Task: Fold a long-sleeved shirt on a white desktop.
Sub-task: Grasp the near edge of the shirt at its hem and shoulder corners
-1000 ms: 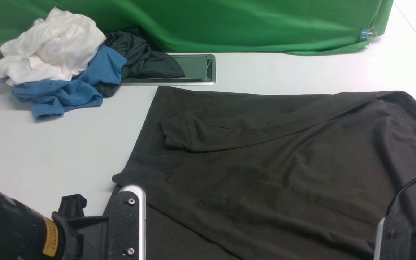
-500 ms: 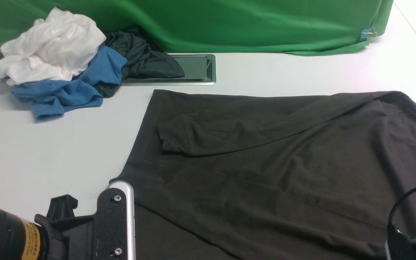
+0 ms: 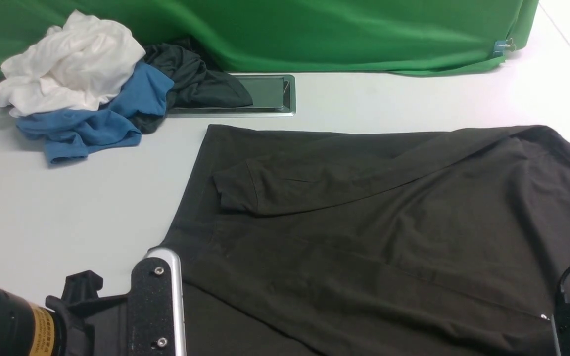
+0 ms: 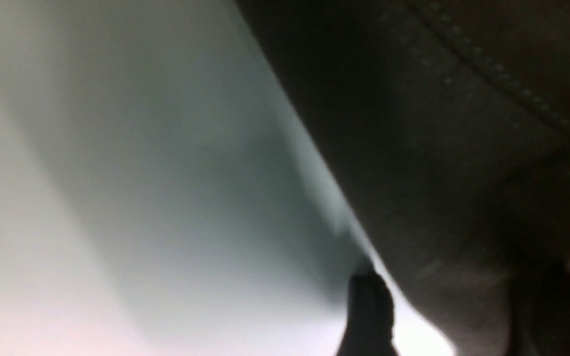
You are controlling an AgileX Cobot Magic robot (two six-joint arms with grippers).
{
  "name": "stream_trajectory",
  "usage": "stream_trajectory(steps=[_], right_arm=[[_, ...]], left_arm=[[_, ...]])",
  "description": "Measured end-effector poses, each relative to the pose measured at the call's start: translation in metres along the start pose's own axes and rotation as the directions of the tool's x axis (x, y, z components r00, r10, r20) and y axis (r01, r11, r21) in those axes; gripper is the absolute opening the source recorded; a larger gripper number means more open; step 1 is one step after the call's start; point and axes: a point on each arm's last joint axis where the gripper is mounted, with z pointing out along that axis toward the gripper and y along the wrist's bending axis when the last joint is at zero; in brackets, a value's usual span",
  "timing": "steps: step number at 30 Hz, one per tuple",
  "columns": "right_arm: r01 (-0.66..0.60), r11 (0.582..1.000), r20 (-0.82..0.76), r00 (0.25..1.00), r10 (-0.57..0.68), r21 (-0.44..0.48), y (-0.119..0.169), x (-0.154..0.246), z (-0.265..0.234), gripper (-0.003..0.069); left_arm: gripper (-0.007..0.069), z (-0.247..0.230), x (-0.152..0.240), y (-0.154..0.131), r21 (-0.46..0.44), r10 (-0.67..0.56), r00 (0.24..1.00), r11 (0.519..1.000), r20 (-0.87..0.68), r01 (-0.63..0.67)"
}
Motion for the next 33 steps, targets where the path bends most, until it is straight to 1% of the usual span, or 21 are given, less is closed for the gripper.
stream_trajectory(steps=[2,3,5,6,7,8,9,11,13,15,16,18,20,24,26,27,30,32,33], right_arm=[[0.014,1.0,-0.006,1.0,-0.014,0.0,-0.002,-0.001,0.001,0.0456],[0.02,1.0,-0.013,1.0,-0.02,-0.005,-0.003,-0.001,0.002,0.0435],[0.03,0.999,-0.023,0.999,-0.03,-0.01,-0.003,-0.001,0.003,0.0347],[0.032,0.999,-0.024,0.999,-0.032,-0.012,-0.003,-0.001,0.003,0.0274],[0.032,0.999,-0.024,0.999,-0.032,-0.012,-0.003,-0.001,0.003,0.0261],[0.039,0.999,-0.022,0.999,-0.039,-0.009,-0.002,-0.002,0.003,0.0164],[0.047,0.999,-0.019,0.999,-0.047,-0.001,-0.002,-0.003,0.002,0.0108],[0.063,0.998,-0.016,0.998,-0.062,0.017,-0.002,-0.005,0.0,0.0059],[0.066,0.997,-0.006,0.998,-0.066,0.028,0.001,-0.008,-0.003,0.0048],[0.046,0.999,0.007,0.999,-0.046,0.017,0.008,-0.009,-0.009,0.0046],[0.043,0.999,0.007,0.999,-0.043,0.015,0.008,-0.009,-0.009,0.0046],[-0.011,0.999,-0.007,1.0,0.01,-0.031,0.019,-0.002,-0.018,0.0046],[-0.035,0.998,-0.018,0.999,0.034,-0.043,0.024,0.003,-0.023,0.0046],[-0.09,0.996,-0.001,0.996,0.09,-0.007,0.029,0.012,-0.035,0.0046],[-0.123,0.992,0.024,0.992,0.123,0.028,0.029,0.013,-0.039,0.0042],[-0.127,0.991,0.024,0.992,0.127,0.029,0.029,0.013,-0.039,0.0042],[-0.182,0.982,0.024,0.983,0.181,0.049,0.024,0.013,-0.041,0.0041],[-0.198,0.978,0.028,0.98,0.196,0.066,0.016,0.011,-0.045,0.0041],[-0.198,0.978,0.028,0.98,0.196,0.069,0.014,0.01,-0.046,0.0041]], left_arm=[[0.0027,0.0,0.0,0.0,0.0,0.0,1.0,1.0,0.0,0.0],[0.0027,0.0,0.0,0.0,0.0,-0.002,1.0,1.0,0.0,0.002],[0.0027,0.0,0.0,0.0,0.001,-0.002,1.0,1.0,-0.001,0.002],[0.0027,0.0,0.0,0.0,0.001,-0.002,1.0,1.0,-0.001,0.002],[0.0027,0.0,0.0,0.0,0.001,-0.002,1.0,1.0,-0.001,0.002],[0.0027,0.0,0.0,0.0,0.002,-0.003,1.0,1.0,-0.002,0.003],[0.0027,0.0,0.0,0.0,0.003,-0.003,1.0,1.0,-0.003,0.003],[0.0027,0.0,0.001,0.0,0.005,-0.006,1.0,1.0,-0.006,0.006],[0.0027,0.0,0.002,-0.002,0.02,-0.01,1.0,1.0,-0.018,0.011],[0.0027,0.0,0.004,-0.005,0.058,-0.027,0.999,0.998,-0.042,0.029],[0.0027,0.0,0.004,-0.006,0.062,-0.028,0.999,0.998,-0.045,0.031],[0.0027,-0.001,0.005,-0.009,0.099,-0.047,0.997,0.994,-0.065,0.054],[0.0027,-0.001,0.005,-0.01,0.109,-0.055,0.996,0.992,-0.065,0.062],[0.0027,-0.001,0.005,-0.011,0.112,-0.06,0.996,0.991,-0.063,0.067],[0.0027,-0.001,0.004,-0.007,0.077,-0.077,0.996,0.994,-0.052,0.081],[0.0027,-0.001,0.004,-0.007,0.073,-0.082,0.995,0.994,-0.05,0.085],[0.0027,-0.006,0.0,0.005,-0.045,-0.125,0.992,0.991,-0.013,0.124],[0.0027,-0.011,-0.004,0.015,-0.128,-0.141,0.99,0.981,0.019,0.142],[0.0027,-0.012,-0.004,0.017,-0.143,-0.139,0.99,0.98,0.027,0.142]])
